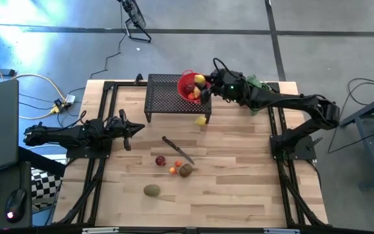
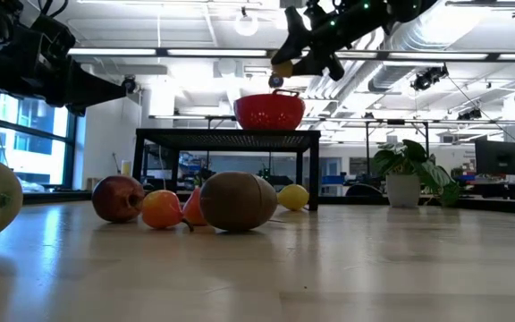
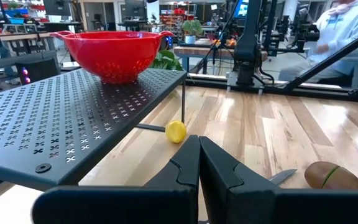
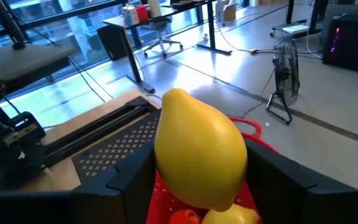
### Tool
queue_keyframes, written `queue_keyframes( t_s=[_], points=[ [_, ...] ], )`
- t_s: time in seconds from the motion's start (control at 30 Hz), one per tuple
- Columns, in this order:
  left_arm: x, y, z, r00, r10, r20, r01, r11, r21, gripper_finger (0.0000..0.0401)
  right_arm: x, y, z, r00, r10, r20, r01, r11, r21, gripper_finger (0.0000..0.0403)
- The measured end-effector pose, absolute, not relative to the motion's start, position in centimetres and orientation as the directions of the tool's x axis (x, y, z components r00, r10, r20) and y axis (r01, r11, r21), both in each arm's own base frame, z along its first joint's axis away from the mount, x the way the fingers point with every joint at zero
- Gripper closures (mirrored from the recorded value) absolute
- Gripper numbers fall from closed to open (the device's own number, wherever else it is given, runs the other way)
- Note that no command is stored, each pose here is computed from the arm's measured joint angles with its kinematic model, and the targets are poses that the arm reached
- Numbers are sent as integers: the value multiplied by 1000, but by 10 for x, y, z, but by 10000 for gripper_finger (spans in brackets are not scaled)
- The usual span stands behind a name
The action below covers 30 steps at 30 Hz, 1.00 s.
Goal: Pick & Place Fruit
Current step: Put the bottom lemon into the colander on the shelf
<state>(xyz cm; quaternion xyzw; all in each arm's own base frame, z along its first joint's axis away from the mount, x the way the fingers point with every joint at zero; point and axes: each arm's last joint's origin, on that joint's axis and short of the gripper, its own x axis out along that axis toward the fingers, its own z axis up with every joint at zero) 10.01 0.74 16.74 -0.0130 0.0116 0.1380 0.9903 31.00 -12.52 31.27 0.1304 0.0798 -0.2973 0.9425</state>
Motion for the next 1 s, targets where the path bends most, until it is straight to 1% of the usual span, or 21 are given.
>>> queue_keyframes(
  t_s=[0.17,0.33,0.4,0.5,0.6,0.83,0.9,1.0],
  points=[
    [100,7,167,962,273,-27,-274,962,-23,401,321,-121,306,799,-554,-234,593,790,156,200],
    [100,7,167,962,273,-26,-274,962,-23,401,331,-126,300,788,-558,-261,601,789,126,181],
    [100,7,167,962,273,-26,-274,962,-23,401,331,-129,300,771,-574,-277,619,777,115,181],
    [100,7,167,962,273,-26,-274,962,-23,401,331,-132,299,746,-605,-278,646,759,80,191],
    [100,7,167,962,273,-26,-274,962,-24,401,329,-137,295,724,-617,-309,660,750,49,198],
    [100,7,167,962,273,-26,-274,962,-24,401,330,-139,279,688,-604,-402,663,748,11,175],
    [100,7,167,962,273,-26,-274,962,-24,401,332,-140,276,688,-602,-405,660,751,5,178],
    [100,7,167,962,273,-26,-274,962,-24,401,332,-140,276,692,-595,-409,651,759,-4,194]
  ],
)
